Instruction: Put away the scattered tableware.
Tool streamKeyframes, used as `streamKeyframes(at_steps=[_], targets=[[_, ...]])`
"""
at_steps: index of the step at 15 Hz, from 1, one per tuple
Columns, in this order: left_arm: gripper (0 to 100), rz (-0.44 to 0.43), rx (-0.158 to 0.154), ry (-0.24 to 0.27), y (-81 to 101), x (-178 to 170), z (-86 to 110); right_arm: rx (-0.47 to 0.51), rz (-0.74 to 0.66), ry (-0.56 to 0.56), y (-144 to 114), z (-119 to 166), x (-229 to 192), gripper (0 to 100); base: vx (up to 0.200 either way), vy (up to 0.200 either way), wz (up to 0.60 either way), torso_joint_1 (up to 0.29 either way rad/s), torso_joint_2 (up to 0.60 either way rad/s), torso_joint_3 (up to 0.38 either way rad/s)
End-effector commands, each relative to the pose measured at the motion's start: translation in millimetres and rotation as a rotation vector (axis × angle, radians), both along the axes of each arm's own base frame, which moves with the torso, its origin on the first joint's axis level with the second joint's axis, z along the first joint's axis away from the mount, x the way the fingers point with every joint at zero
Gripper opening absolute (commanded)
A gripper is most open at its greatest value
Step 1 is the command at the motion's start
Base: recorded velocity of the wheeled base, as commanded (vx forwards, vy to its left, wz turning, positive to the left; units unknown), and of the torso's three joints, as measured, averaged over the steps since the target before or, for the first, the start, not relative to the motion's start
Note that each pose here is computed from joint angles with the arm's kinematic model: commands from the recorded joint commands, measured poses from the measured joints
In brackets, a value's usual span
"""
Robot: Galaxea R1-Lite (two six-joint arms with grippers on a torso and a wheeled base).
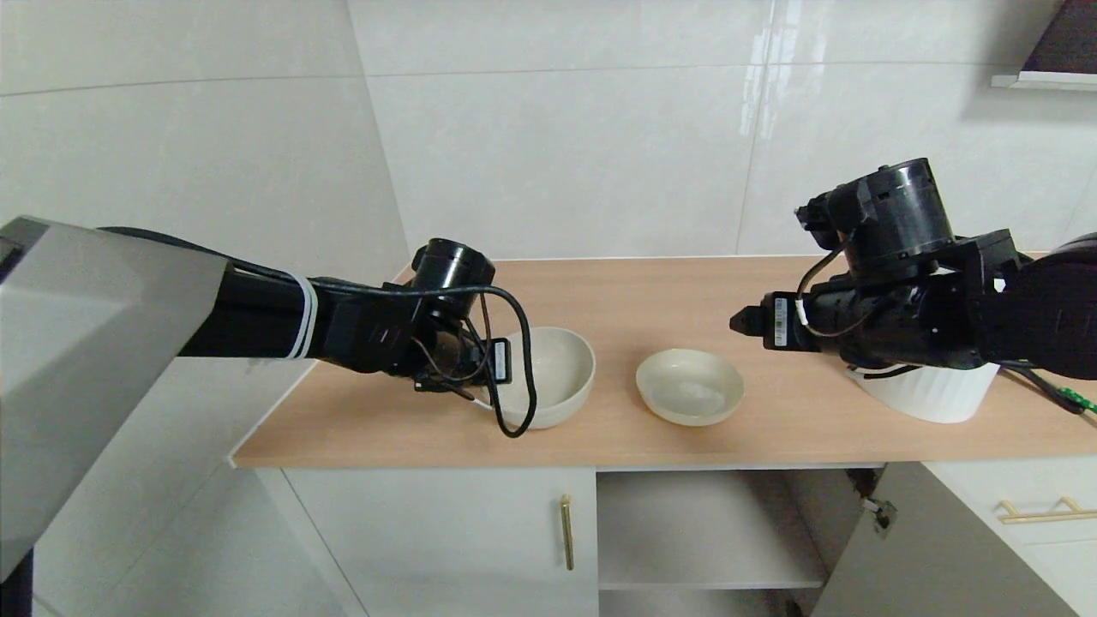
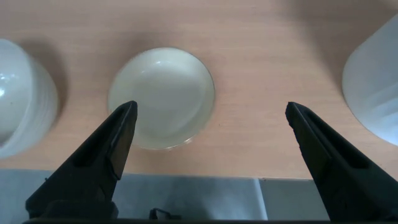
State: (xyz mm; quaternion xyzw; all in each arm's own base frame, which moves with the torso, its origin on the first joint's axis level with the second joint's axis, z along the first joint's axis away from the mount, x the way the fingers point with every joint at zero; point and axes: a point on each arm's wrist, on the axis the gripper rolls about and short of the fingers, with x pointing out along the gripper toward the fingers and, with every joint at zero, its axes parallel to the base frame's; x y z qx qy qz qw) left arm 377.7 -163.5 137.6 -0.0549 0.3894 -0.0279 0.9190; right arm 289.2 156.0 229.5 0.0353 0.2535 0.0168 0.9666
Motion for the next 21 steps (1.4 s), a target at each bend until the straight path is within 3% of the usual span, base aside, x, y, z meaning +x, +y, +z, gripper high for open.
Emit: streamKeyframes(at_steps=[1,5,7,10,14,18,21], targets=[[0,0.002,0.002,0.004,0.1,-1,-0.1,-0.003,-0.001,0.004,0,0,1,100,0.000,0.000,0.00,0.000,0.00,0.000],[0,-0.004,-0.035,-0.077,9.7,-30,41.4,-0.011,0.007,0.017,2,-4,3,100,0.000,0.000,0.00,0.000,0.00,0.000],[0,-0.019,-0.076,-0.162,18.3,-57,71.7,-0.018,0.005,0.029,5,-9,8,100,0.000,0.000,0.00,0.000,0.00,0.000],[0,-0.034,-0.106,-0.236,28.7,-87,96.2,-0.039,0.001,0.074,13,-28,22,100,0.000,0.000,0.00,0.000,0.00,0.000],[0,-0.070,-0.127,-0.269,26.6,-108,109.1,-0.048,-0.018,0.124,22,-53,42,100,0.000,0.000,0.00,0.000,0.00,0.000],[0,-0.088,-0.116,-0.266,25.2,-111,108.0,-0.065,-0.067,0.157,10,-62,55,100,0.000,0.000,0.00,0.000,0.00,0.000],[0,-0.089,-0.120,-0.275,26.0,-114,110.8,-0.090,-0.099,0.222,2,-86,70,100,0.000,0.000,0.00,0.000,0.00,0.000]])
